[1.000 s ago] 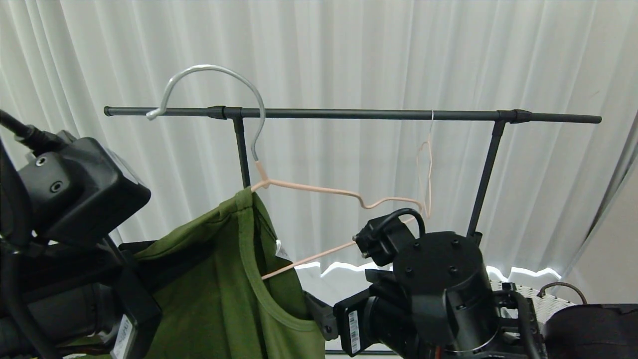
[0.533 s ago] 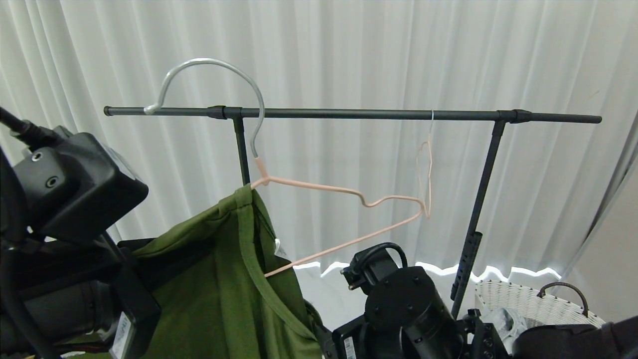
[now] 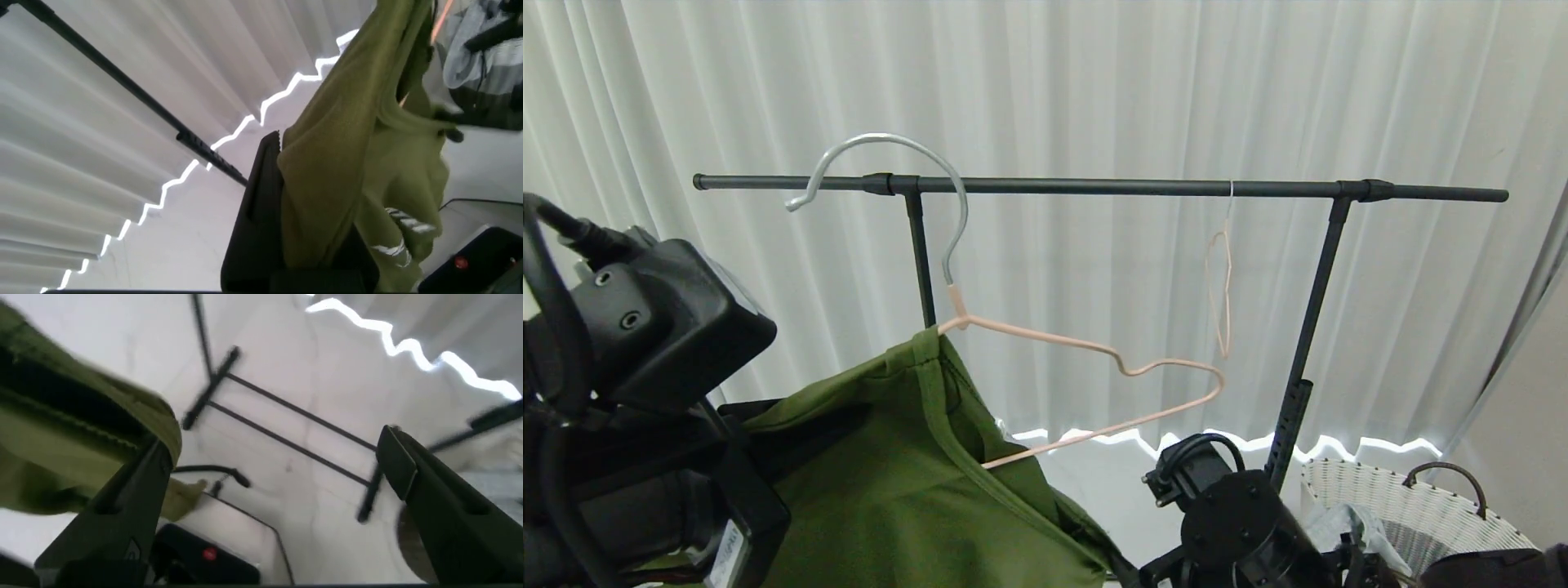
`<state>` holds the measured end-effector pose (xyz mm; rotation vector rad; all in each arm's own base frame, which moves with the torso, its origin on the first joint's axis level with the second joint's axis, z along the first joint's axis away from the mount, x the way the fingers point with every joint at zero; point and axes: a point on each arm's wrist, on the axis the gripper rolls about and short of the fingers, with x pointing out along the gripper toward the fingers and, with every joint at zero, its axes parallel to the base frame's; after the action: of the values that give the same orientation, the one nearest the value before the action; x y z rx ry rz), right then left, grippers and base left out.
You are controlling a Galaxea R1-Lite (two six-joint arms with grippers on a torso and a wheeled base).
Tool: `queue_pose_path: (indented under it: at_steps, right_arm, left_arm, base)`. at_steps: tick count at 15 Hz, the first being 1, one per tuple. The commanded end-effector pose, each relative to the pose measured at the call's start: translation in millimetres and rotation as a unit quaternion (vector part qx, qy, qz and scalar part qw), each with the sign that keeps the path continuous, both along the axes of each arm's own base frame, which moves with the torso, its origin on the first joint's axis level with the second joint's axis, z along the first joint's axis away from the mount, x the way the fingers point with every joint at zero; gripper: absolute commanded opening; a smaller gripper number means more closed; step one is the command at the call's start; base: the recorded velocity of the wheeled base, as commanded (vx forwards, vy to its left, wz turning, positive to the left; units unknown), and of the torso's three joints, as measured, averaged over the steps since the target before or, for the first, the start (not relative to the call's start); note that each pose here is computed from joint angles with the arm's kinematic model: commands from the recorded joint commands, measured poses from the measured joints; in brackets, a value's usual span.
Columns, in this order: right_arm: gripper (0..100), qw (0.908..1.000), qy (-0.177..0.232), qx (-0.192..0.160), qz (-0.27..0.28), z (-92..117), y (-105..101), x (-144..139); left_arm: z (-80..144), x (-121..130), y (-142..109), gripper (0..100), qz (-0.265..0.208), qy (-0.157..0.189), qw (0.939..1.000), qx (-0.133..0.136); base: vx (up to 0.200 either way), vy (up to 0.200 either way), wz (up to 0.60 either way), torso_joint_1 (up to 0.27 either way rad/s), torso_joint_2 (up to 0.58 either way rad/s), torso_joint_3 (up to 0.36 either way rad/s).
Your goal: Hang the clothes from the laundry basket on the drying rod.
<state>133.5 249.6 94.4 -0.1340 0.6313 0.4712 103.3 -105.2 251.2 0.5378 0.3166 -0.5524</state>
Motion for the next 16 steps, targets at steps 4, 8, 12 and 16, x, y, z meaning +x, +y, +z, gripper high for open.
queue_pose_path:
  at_steps: [4, 8, 12, 16]
  right_arm:
    - [100, 0.9966, -0.021, -0.007, -0.079, 15.8, -50.7, 29.1]
    - [100, 0.9939, -0.040, 0.000, -0.103, 27.0, -64.9, 33.6]
    - [100, 0.9933, -0.055, 0.008, -0.101, 37.6, -70.5, 32.3]
    - [100, 0.9949, -0.078, 0.001, -0.063, 57.7, -77.8, 18.8]
  left_arm:
    - [-23.7, 0.1, 4.2, 0, 0.003, 0.018, 0.9986, 0.050]
    - [-44.2, -3.1, 9.9, 0, 0.016, 0.038, 0.9959, 0.081]
    - [-57.5, -7.9, 14.8, 0, 0.015, 0.052, 0.9939, 0.096]
    - [-63.6, -7.5, 14.7, 0, 0.018, 0.061, 0.9925, 0.105]
  base:
    - [0.000, 0.000, 0.00, 0.000, 0.00, 0.000]
    - [0.000, 0.000, 0.00, 0.000, 0.00, 0.000]
    - [0.000, 0.000, 0.00, 0.000, 0.00, 0.000]
    - [0.000, 0.000, 0.00, 0.000, 0.00, 0.000]
